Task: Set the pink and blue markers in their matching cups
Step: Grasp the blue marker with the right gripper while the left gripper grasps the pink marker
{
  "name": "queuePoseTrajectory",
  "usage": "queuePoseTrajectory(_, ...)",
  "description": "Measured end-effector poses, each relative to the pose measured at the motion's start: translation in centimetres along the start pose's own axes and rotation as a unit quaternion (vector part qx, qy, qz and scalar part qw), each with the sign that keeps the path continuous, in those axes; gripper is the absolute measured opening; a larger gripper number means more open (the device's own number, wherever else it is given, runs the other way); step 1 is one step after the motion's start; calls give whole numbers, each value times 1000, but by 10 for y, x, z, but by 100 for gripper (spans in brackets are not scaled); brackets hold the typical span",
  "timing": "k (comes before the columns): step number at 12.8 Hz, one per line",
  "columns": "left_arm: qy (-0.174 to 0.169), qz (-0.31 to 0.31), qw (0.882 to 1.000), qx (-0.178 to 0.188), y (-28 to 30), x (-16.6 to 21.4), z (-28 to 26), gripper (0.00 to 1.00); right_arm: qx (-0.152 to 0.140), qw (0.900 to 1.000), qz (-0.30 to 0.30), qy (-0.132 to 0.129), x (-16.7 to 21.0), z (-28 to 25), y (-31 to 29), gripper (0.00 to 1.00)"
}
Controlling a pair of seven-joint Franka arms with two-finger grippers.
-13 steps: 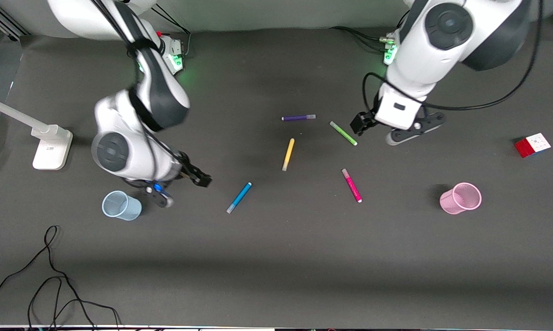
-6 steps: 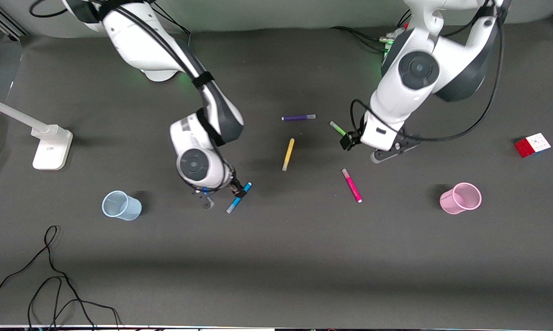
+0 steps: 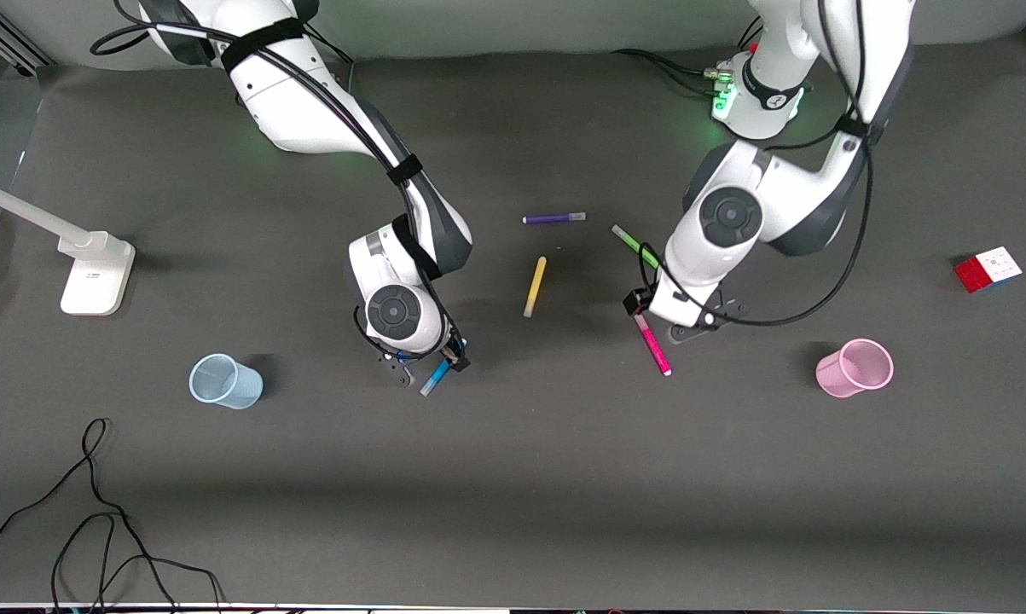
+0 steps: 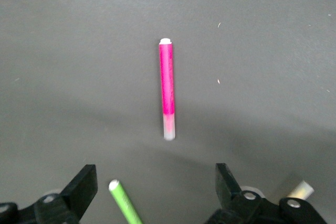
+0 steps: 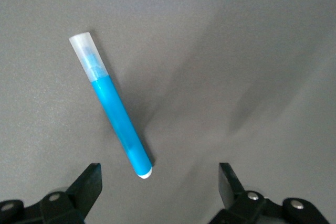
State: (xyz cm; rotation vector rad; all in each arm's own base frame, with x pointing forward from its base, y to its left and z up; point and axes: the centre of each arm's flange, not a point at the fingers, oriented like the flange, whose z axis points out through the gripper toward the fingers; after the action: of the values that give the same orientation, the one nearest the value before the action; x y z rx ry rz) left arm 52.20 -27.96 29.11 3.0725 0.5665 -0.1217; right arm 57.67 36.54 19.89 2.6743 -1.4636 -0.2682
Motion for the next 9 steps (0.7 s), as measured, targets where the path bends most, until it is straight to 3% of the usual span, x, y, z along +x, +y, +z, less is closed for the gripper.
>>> queuePoseTrajectory(3, -4, 4, 1000, -4, 1, 9, 41, 100, 12, 1000, -2, 5, -2, 10, -4, 97)
queuePoseTrajectory(9, -2, 7, 1000, -5, -3, 17, 96, 100, 17, 1000, -4, 10, -3, 24, -7, 83)
